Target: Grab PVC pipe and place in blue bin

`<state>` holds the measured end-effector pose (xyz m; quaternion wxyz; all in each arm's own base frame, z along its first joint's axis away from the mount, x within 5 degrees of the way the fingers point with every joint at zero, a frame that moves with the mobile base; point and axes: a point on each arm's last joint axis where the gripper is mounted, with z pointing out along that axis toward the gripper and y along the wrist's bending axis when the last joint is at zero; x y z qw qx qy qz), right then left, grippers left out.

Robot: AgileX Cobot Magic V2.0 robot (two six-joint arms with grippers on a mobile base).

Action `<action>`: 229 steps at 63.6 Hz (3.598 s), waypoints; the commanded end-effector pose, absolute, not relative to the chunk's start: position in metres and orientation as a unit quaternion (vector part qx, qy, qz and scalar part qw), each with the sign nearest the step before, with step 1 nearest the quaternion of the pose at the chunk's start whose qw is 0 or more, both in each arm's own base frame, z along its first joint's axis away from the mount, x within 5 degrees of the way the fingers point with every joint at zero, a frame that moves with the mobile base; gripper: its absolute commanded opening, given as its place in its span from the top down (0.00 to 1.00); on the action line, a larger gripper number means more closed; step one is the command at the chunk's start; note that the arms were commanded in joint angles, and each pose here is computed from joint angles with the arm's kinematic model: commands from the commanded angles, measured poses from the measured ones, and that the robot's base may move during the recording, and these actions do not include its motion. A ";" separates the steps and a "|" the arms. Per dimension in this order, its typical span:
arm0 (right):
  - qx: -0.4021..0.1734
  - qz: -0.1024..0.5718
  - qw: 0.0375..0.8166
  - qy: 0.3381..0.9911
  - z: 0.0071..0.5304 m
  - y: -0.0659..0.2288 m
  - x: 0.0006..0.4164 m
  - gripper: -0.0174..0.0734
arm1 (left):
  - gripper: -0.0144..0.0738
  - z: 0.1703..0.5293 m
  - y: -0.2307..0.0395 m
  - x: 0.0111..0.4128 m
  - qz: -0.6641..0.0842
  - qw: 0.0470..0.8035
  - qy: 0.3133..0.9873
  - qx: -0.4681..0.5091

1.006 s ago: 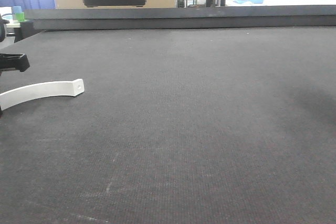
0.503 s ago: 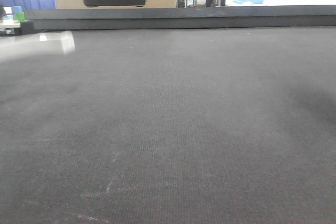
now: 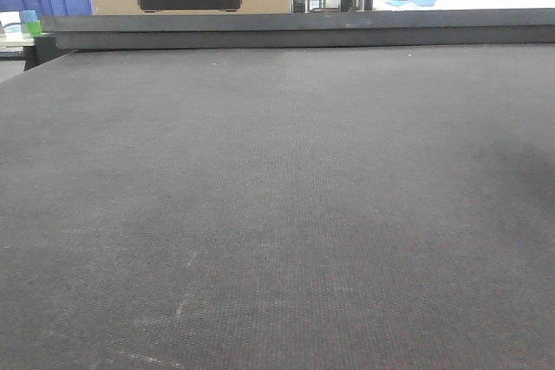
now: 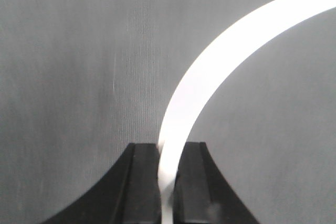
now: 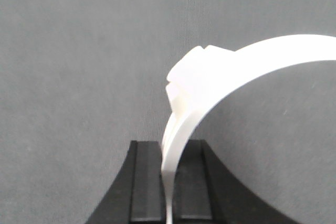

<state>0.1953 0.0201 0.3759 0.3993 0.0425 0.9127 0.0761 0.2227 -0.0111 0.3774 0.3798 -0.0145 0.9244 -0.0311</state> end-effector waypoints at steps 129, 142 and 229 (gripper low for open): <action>0.013 0.060 0.726 0.685 0.381 0.003 0.054 0.99 | 0.96 0.401 -0.005 0.055 -0.056 0.741 0.669 0.003; 0.013 0.060 0.726 0.685 0.381 0.003 0.054 0.99 | 0.96 0.401 -0.005 0.055 -0.056 0.742 0.668 0.003; 0.013 0.060 0.726 0.685 0.381 0.003 0.054 0.99 | 0.96 0.401 -0.001 0.055 -0.034 0.744 0.667 -0.017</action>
